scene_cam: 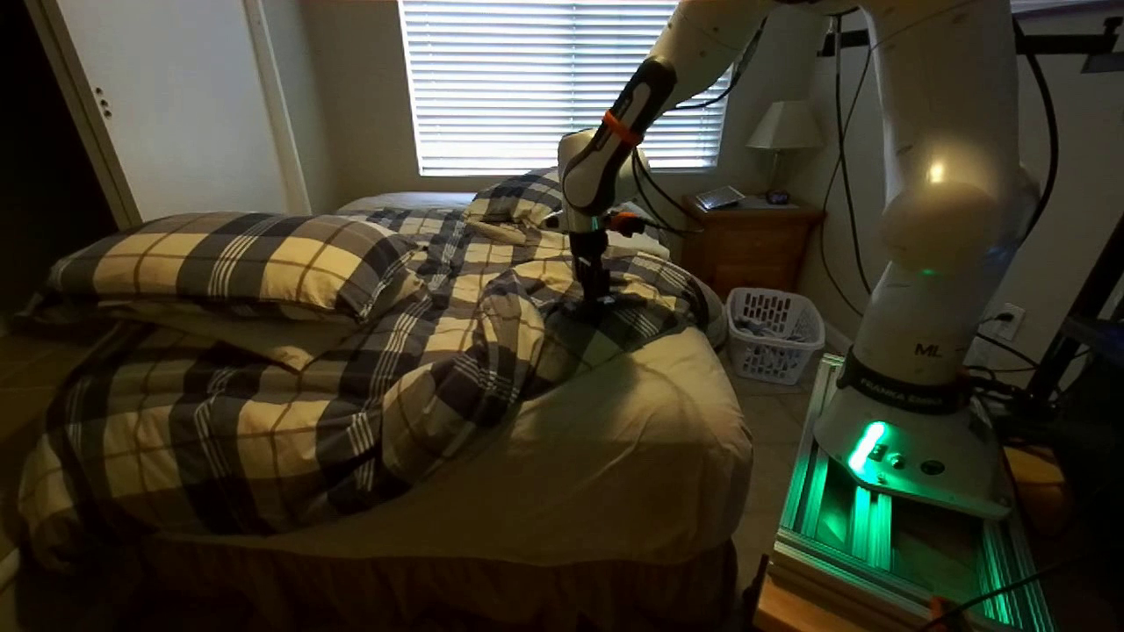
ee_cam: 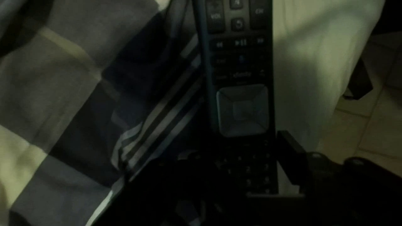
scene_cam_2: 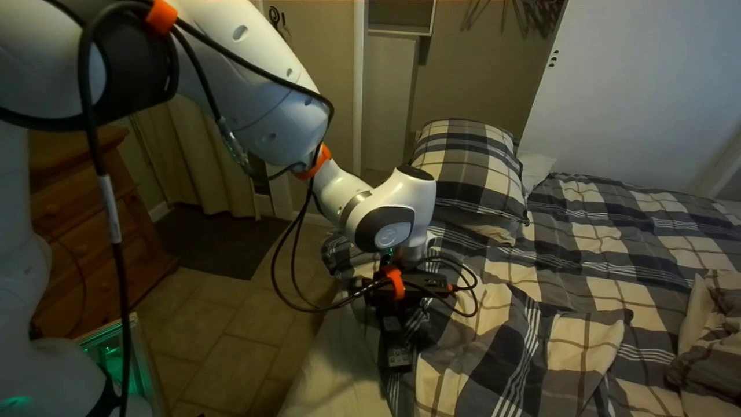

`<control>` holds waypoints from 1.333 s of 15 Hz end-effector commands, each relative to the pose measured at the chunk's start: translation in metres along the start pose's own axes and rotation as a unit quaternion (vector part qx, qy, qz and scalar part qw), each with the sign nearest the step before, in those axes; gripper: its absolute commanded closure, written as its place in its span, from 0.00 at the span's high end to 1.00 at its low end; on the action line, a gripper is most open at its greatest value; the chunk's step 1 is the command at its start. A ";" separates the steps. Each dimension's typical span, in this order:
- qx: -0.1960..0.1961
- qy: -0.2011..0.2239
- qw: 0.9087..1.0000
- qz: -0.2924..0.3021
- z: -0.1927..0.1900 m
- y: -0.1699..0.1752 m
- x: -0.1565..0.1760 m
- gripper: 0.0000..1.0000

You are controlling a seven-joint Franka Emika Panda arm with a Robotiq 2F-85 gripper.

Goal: Move the remote forward, then put the blanket on the remote

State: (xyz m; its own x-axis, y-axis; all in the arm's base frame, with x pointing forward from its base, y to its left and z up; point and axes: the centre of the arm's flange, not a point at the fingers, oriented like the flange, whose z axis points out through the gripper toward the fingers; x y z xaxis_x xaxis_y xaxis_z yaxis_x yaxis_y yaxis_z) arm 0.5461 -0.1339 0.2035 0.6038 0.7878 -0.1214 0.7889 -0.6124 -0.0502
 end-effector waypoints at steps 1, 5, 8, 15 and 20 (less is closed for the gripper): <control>0.034 -0.006 0.999 -0.007 0.004 -0.023 -0.005 0.31; 0.063 -0.021 0.998 -0.012 0.024 -0.038 -0.006 0.31; 0.078 -0.030 0.996 -0.008 0.041 -0.040 -0.008 0.31; 0.096 -0.045 0.994 0.005 0.066 -0.036 -0.020 0.81; 0.071 -0.029 0.997 0.004 0.026 -0.055 -0.016 1.00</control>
State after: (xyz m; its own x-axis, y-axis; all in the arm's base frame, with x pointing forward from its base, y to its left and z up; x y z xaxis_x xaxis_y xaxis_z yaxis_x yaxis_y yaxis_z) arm 0.4999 -0.1275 0.1495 0.5835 0.7860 -0.2044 0.7569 -0.6175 -0.2138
